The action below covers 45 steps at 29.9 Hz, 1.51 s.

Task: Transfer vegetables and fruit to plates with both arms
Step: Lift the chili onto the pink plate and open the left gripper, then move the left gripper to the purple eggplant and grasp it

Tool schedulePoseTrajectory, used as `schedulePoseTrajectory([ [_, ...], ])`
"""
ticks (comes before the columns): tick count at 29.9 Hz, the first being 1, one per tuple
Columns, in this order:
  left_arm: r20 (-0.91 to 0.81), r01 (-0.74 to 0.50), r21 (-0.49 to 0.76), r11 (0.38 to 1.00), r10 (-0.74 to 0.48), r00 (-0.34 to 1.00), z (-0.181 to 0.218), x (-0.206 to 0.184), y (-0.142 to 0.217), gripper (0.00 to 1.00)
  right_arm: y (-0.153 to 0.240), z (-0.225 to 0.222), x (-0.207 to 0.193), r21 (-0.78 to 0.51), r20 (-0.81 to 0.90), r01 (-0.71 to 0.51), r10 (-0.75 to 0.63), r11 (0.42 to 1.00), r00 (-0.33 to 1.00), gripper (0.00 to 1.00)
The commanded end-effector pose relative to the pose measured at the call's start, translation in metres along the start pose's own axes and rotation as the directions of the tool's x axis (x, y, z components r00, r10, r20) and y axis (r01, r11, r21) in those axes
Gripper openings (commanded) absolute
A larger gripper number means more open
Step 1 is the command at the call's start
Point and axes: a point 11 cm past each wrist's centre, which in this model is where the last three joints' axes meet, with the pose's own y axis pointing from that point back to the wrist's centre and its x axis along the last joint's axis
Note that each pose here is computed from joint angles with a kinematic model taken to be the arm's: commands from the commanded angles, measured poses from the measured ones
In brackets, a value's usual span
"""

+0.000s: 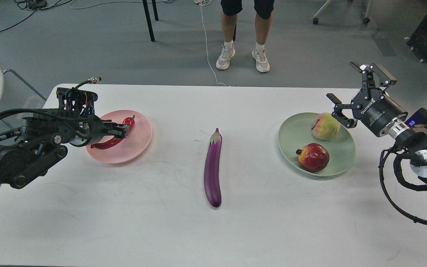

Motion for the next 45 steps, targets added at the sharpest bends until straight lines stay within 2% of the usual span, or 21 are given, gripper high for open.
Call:
schedulePoseTrajectory([
  [1,0.001,-0.008,-0.002,1.0,0.008,1.0,-0.002,0.003,0.001,0.67,0.0,0.0,0.0,0.001,0.0,0.0,0.0,1.0,1.0,0.98],
  [4,-0.001,-0.032,-0.007,0.999,0.032,0.999,-0.001,0.01,0.002,0.72,0.0,0.0,0.0,0.0,0.0,0.0,0.0,1.0,1.0,0.98],
  [7,0.015,-0.073,-0.087,0.994,0.074,0.997,0.022,0.025,0.006,0.81,0.0,0.0,0.001,-0.001,0.0,-0.002,0.002,1.0,1.0,0.98],
  [13,0.054,-0.122,-0.274,0.954,0.142,0.988,0.103,0.039,0.02,0.88,0.001,0.001,0.001,-0.002,0.0,-0.003,0.003,1.0,1.0,0.98],
  [21,0.025,-0.136,-0.333,0.933,0.153,0.988,0.182,0.024,0.018,0.96,0.005,0.006,0.004,-0.012,0.005,-0.012,0.012,1.0,1.0,0.98],
  [29,-0.015,-0.065,-0.355,0.932,0.064,0.998,0.215,-0.019,0.005,0.98,0.009,0.004,0.008,-0.011,-0.001,-0.023,0.023,1.0,1.0,0.98],
  [34,-0.013,-0.056,-0.36,0.931,0.055,0.998,0.23,-0.025,0.002,0.98,0.009,0.004,0.008,-0.012,0.0,-0.022,0.022,1.0,1.0,0.98],
  [45,0.007,-0.034,-0.353,0.935,0.039,0.999,0.234,-0.039,-0.005,0.98,0.007,0.002,0.004,-0.002,0.009,-0.013,0.013,1.0,1.0,0.98],
])
